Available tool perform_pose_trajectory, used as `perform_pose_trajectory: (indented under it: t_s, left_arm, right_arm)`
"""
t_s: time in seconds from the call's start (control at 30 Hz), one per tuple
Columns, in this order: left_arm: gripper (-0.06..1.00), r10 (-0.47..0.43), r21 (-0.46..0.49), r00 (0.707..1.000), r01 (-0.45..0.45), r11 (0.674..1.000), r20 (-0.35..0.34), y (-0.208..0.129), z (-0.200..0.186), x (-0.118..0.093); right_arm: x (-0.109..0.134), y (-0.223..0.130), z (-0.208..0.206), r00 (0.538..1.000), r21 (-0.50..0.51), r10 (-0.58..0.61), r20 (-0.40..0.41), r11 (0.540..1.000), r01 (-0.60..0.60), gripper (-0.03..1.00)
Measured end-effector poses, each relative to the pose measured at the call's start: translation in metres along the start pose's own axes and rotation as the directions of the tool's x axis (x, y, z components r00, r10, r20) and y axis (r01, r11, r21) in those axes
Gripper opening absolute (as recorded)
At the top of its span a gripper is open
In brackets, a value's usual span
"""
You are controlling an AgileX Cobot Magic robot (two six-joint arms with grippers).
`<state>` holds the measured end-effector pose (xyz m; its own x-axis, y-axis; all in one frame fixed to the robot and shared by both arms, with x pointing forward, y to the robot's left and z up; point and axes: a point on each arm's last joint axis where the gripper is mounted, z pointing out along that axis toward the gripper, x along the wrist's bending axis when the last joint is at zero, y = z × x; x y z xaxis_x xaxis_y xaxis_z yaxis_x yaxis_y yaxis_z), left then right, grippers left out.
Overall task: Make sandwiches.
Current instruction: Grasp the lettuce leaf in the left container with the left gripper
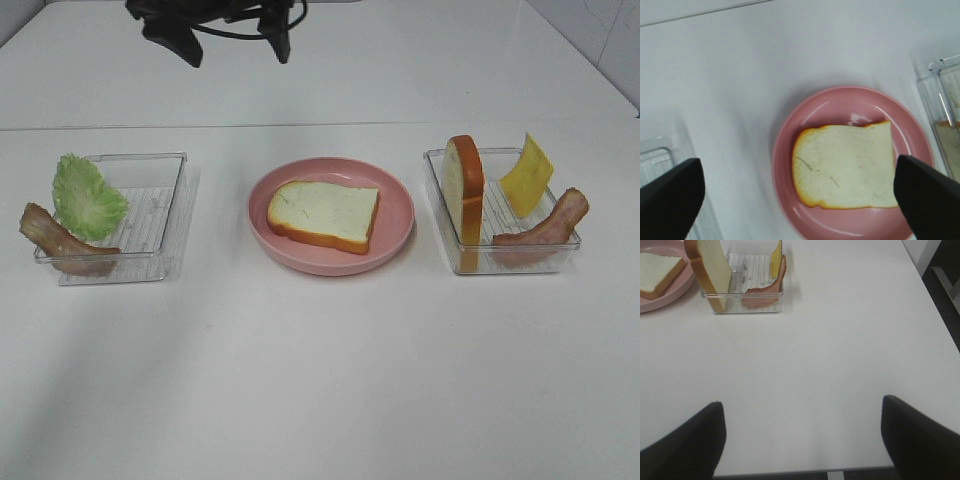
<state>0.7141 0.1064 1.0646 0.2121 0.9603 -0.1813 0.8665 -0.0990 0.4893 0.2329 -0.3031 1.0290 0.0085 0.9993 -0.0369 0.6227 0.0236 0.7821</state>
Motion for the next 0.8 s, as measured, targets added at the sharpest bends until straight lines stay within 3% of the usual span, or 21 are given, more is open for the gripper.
perform_pose_trajectory:
  t_s: [0.07, 0.1, 0.13, 0.17, 0.43, 0.5, 0.57, 0.77, 0.8]
  left_arm:
    - [0.94, -0.003, 0.009, 1.0, 0.003, 1.0, -0.008, -0.001, -0.003, 0.006]
    - [0.94, -0.017, 0.015, 0.999, 0.017, 1.0, -0.027, -0.002, -0.013, 0.021]
    - [0.94, -0.017, 0.015, 0.999, 0.017, 1.0, -0.027, -0.002, -0.013, 0.021]
    - [0.94, -0.027, 0.015, 0.999, 0.028, 1.0, -0.047, -0.003, -0.026, 0.035]
    - [0.94, -0.089, 0.012, 0.99, 0.091, 0.996, -0.108, -0.012, -0.067, 0.085]
    - [0.94, -0.1, 0.015, 0.988, 0.103, 0.995, -0.117, -0.014, -0.07, 0.092]
    - [0.94, -0.135, 0.04, 0.979, 0.143, 0.989, -0.153, -0.024, -0.077, 0.12]
    - [0.94, -0.164, 0.062, 0.97, 0.177, 0.982, -0.179, -0.033, -0.081, 0.142]
    - [0.94, -0.184, 0.078, 0.964, 0.202, 0.976, -0.192, -0.038, -0.079, 0.153]
  right_arm:
    - [0.0, 0.0, 0.0, 1.0, 0.0, 0.0, 0.0, 1.0, 0.0, 0.82]
    - [0.0, 0.0, 0.0, 1.0, 0.0, 0.0, 0.0, 1.0, 0.0, 0.82]
    - [0.0, 0.0, 0.0, 1.0, 0.0, 0.0, 0.0, 1.0, 0.0, 0.82]
    - [0.0, 0.0, 0.0, 1.0, 0.0, 0.0, 0.0, 1.0, 0.0, 0.82]
    - [0.0, 0.0, 0.0, 1.0, 0.0, 0.0, 0.0, 1.0, 0.0, 0.82]
    - [0.0, 0.0, 0.0, 1.0, 0.0, 0.0, 0.0, 1.0, 0.0, 0.82]
    - [0.0, 0.0, 0.0, 1.0, 0.0, 0.0, 0.0, 1.0, 0.0, 0.82]
    - [0.0, 0.0, 0.0, 1.0, 0.0, 0.0, 0.0, 1.0, 0.0, 0.82]
    - [0.0, 0.0, 0.0, 1.0, 0.0, 0.0, 0.0, 1.0, 0.0, 0.82]
